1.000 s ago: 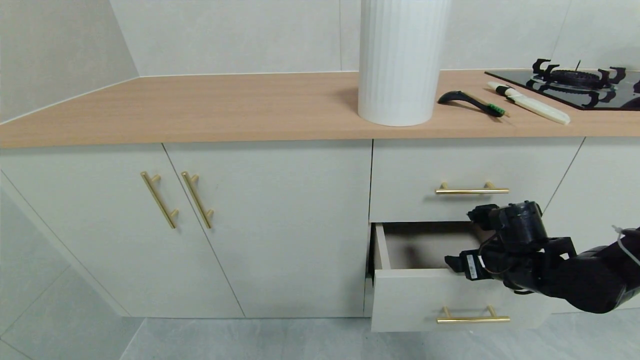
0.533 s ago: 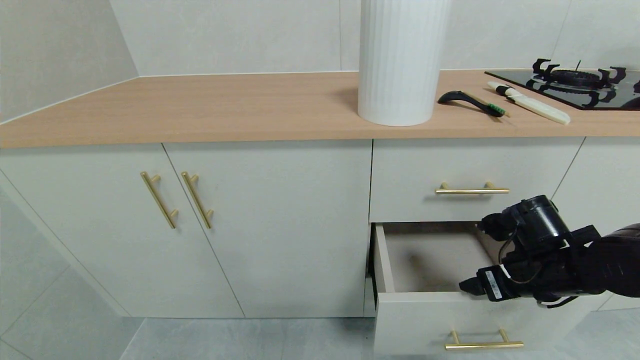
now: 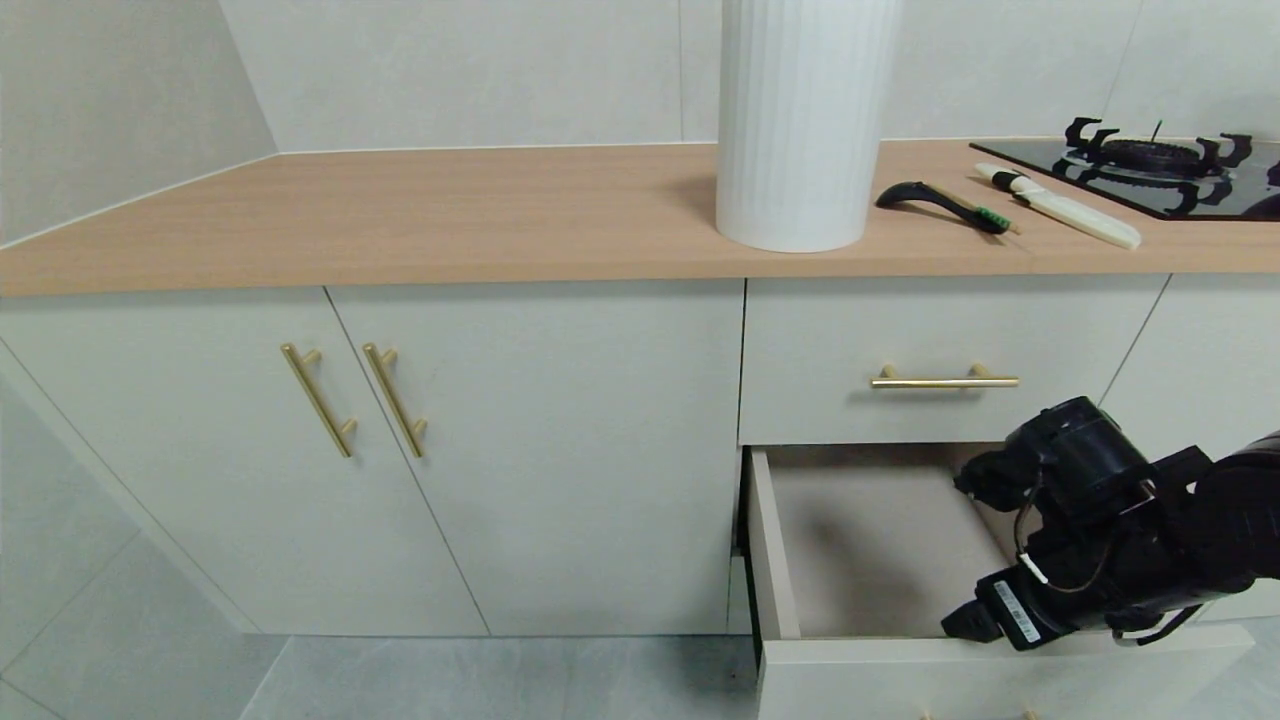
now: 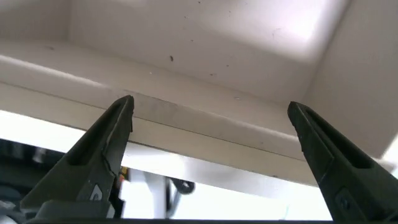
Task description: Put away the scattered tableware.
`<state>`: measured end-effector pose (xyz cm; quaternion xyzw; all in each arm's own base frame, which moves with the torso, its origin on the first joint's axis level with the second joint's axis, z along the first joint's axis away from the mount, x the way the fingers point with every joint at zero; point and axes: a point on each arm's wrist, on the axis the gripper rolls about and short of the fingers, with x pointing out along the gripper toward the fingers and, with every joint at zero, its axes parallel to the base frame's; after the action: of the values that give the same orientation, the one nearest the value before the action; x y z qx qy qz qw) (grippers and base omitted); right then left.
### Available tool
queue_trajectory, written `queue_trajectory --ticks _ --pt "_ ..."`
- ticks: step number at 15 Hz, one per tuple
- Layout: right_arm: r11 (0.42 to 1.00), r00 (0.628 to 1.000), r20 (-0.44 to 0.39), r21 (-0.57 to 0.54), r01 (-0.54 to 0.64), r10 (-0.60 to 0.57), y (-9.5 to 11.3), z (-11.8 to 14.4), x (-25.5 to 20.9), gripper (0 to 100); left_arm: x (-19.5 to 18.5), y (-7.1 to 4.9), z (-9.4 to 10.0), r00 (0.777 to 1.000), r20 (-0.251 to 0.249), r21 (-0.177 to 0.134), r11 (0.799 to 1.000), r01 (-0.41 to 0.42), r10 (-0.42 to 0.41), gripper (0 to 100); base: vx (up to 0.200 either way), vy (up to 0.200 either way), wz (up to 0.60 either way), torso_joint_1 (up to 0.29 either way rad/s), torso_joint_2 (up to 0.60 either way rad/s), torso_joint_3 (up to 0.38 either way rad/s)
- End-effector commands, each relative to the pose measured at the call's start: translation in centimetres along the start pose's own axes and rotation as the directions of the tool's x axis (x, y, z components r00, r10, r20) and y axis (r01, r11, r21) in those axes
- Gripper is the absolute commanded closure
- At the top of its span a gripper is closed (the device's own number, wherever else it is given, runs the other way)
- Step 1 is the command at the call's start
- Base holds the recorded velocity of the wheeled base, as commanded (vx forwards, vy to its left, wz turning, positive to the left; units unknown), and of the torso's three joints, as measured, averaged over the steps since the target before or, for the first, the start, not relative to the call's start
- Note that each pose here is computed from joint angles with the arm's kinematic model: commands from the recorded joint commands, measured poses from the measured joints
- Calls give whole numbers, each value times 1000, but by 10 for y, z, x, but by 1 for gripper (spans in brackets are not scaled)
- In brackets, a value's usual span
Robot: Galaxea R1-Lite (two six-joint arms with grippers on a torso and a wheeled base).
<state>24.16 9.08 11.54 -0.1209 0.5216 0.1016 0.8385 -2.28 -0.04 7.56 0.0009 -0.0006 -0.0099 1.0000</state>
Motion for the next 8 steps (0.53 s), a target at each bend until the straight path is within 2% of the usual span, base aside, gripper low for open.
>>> queue_trajectory --ticks 1,2,3,6,8 --pt "999 999 -53 -51 -2 0 0 -7 -3 0 0 0 0 1000 0 0 1000 0 0 0 0 0 0 0 0 0" --pt "998 997 -71 -70 -4 -1 0 -9 -4 0 0 0 0 1000 0 0 1000 0 0 0 0 0 0 0 0 0" --pt "992 991 -130 -128 -14 -2 0 -17 -7 0 0 0 0 1000 0 0 1000 0 0 0 0 0 0 0 0 0" --pt "982 976 -217 -186 -38 -3 3 -26 -10 0 0 0 0 1000 0 0 1000 0 0 0 0 0 0 0 0 0" --pt "985 982 -189 -172 -26 -7 2 -18 -10 0 0 0 0 1000 0 0 1000 0 0 0 0 0 0 0 0 0"
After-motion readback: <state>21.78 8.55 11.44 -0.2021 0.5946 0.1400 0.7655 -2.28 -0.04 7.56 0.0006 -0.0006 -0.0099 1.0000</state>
